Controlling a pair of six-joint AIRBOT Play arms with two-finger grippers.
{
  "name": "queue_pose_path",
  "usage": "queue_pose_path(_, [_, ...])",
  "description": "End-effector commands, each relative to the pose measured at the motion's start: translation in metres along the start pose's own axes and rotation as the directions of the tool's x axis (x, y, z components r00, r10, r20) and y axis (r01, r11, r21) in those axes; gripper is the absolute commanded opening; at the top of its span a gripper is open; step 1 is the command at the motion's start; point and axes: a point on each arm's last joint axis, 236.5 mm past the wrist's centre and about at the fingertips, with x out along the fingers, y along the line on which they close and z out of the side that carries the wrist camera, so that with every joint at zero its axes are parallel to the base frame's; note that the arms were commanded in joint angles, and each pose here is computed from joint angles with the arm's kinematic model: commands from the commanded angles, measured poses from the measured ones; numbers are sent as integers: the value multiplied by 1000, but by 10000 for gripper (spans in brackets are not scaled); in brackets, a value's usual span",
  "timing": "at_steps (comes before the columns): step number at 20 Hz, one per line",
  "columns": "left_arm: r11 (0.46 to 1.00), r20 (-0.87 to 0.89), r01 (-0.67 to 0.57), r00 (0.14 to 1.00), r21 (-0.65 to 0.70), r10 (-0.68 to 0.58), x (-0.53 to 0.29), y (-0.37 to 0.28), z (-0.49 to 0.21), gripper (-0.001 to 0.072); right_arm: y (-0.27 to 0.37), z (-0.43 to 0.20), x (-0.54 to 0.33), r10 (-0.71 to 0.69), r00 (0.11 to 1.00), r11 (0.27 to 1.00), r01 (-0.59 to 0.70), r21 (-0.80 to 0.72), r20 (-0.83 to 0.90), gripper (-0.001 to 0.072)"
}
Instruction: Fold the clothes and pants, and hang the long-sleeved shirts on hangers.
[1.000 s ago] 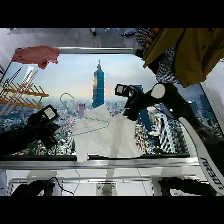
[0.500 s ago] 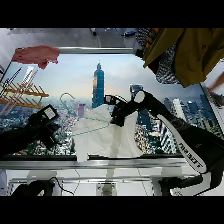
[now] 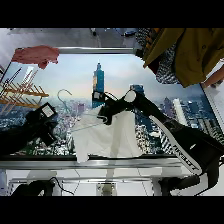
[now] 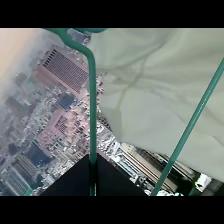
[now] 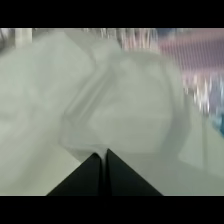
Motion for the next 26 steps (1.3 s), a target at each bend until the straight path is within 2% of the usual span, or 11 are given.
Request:
queue_pose_path(1, [982, 10, -190, 982, -18, 190, -17, 43, 3, 26, 12, 62, -8, 38, 990, 999, -38, 1, 138, 43])
queue_pose_path(2, [970, -5, -243, 970, -15, 243, -25, 54, -1, 26, 13, 65, -11, 40, 990, 999, -42, 9, 138, 197])
queue_pose_path(3, [957, -20, -288, 957, -10, 288, -33, 63, -5, 26, 12, 63, -13, 41, 991, 999, -43, 13, 124, 420])
queue_pose_path(4, [948, -31, -319, 947, -5, 318, -39, 69, -8, 26, 7, 55, -16, 24, 996, 1000, -24, 9, 90, 467])
queue_pose_path(7, [938, -37, -347, 937, 1, 347, -48, 72, -11, 26, -20, 22, -39, -58, 998, 998, 58, -9, -15, 467])
queue_pose_path(9, [941, -43, -339, 940, -2, 338, -46, 71, -13, 26, -50, -1, -63, -131, 991, 990, 132, 55, -32, 461])
queue_pose_path(12, [947, -39, -320, 947, -17, 319, -43, 66, -12, 26, -97, -51, -99, -221, 974, 938, 228, 262, -56, 461])
queue_pose_path(16, [961, -2, -269, 963, -62, 269, -38, 55, -2, 26, -126, -119, -108, -238, 965, 786, 258, 562, -111, 456])
queue_pose_path(20, [970, -13, -230, 973, -75, 230, -25, 51, -3, 26, -132, -136, -84, -256, 945, 756, 326, 567, -202, 444])
queue_pose_path(23, [973, -25, -220, 976, -75, 218, -20, 50, -4, 26, -121, -139, -64, -239, 925, 794, 362, 489, -297, 463])
queue_pose_path(26, [973, -29, -216, 976, -75, 214, -18, 50, -5, 26, -116, -150, -57, -234, 898, 788, 400, 468, -372, 463])
